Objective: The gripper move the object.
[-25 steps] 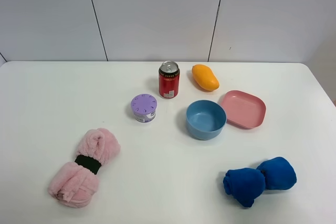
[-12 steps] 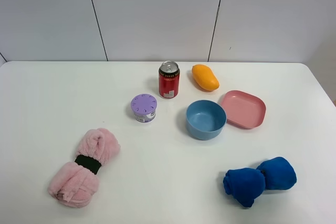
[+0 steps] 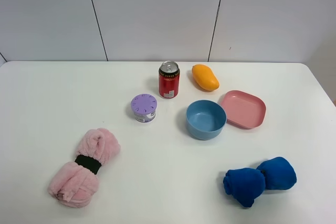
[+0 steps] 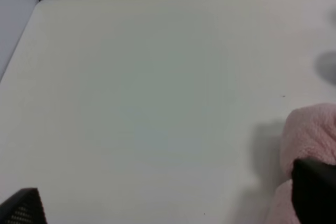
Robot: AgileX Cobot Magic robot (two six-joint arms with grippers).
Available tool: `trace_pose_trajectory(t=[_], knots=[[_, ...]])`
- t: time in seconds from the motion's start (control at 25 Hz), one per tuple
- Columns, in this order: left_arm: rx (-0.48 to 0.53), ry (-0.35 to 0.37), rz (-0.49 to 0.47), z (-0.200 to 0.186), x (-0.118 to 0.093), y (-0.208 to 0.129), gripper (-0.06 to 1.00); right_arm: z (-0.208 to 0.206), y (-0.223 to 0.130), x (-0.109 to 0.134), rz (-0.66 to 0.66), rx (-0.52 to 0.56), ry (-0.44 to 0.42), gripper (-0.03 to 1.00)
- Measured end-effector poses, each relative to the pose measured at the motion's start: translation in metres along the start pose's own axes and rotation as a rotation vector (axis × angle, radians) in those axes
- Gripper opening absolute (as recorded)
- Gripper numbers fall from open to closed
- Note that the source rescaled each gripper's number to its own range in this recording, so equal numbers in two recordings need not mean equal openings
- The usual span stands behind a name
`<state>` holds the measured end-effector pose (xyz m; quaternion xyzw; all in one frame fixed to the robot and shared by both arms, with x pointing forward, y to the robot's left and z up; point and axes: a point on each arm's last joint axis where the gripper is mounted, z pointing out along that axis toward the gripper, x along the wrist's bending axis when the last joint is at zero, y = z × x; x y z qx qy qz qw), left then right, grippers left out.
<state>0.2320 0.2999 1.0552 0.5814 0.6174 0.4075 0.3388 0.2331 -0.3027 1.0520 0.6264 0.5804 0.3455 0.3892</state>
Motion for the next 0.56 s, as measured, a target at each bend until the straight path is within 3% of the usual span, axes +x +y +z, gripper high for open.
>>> trace_pose_trajectory(t=[0.56], knots=[[0.0,0.0,0.0,0.0,0.0,0.0,1.0,0.0,0.0,0.0,0.0,0.0,0.0,0.78]])
